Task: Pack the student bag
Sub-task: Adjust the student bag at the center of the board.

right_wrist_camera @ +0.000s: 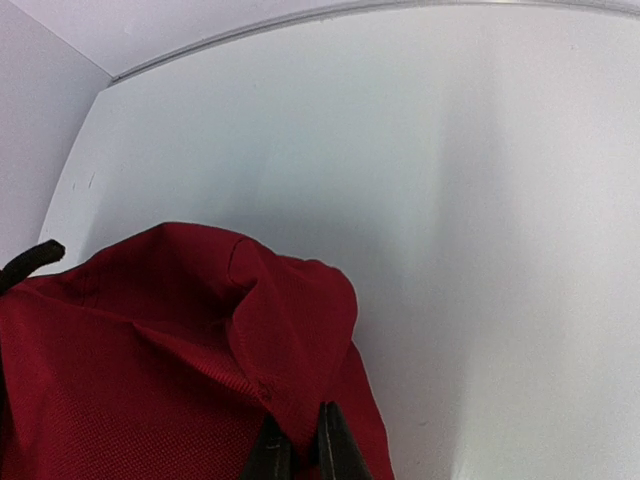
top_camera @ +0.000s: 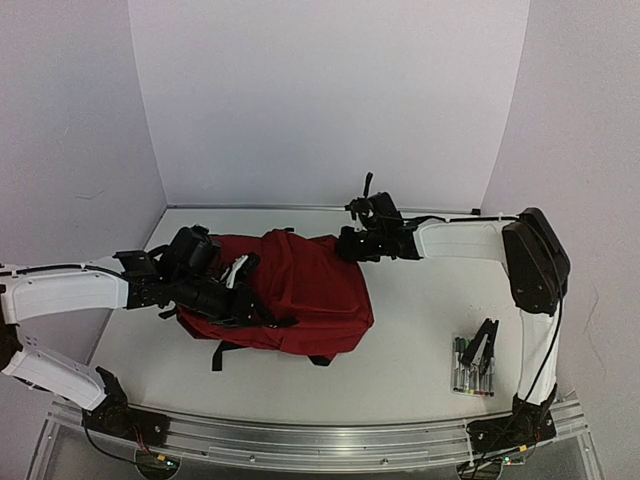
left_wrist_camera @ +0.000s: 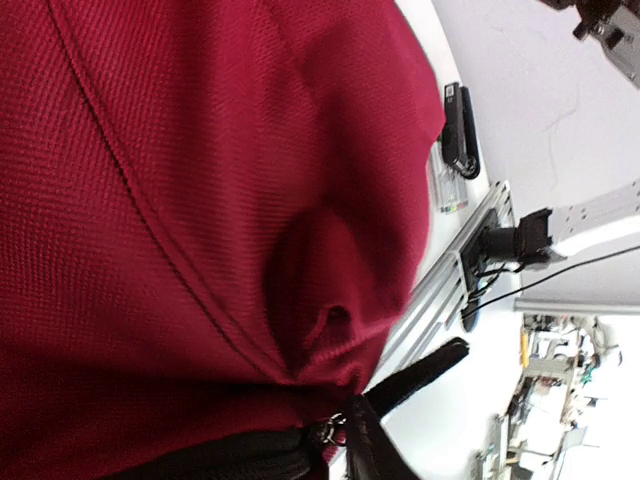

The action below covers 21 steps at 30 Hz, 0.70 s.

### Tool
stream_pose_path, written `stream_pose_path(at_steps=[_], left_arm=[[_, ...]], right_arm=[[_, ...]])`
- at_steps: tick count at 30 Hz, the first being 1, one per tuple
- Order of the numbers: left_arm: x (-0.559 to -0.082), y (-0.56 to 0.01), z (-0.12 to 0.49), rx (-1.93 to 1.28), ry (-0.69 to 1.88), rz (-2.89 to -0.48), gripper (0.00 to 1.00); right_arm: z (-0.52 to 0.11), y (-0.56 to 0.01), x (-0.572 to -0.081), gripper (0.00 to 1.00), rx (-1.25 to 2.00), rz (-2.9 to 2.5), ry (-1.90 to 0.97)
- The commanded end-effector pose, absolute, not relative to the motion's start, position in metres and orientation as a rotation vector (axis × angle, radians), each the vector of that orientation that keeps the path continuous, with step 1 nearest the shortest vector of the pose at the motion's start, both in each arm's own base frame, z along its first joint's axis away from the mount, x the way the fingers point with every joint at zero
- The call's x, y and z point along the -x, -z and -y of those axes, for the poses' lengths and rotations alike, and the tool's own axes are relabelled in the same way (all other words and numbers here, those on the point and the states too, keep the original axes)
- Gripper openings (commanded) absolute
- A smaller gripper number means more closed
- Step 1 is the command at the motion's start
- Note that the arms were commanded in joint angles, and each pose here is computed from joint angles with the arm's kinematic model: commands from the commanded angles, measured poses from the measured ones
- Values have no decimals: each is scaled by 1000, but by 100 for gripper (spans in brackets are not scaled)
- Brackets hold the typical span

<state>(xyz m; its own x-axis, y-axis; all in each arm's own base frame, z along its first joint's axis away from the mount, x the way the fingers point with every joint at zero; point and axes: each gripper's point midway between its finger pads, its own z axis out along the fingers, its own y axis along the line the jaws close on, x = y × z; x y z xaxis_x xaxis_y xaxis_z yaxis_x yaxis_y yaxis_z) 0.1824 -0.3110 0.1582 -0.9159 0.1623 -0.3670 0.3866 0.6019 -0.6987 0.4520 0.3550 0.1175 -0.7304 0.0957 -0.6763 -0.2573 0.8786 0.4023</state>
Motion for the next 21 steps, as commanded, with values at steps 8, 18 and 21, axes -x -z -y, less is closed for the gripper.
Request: stream_pose_path(at_steps=[8, 18, 21], left_arm=[[-238, -284, 310, -395, 1021, -2249, 70], [-304, -244, 339, -384, 672, -2412, 88], [-314, -228, 335, -366, 538, -2459, 91]], right_arm=[[-307, -221, -439, 57, 61, -2093, -540], [-282, -229, -414, 73, 6, -2086, -532], [-278, -226, -410, 76, -2, -2092, -529]])
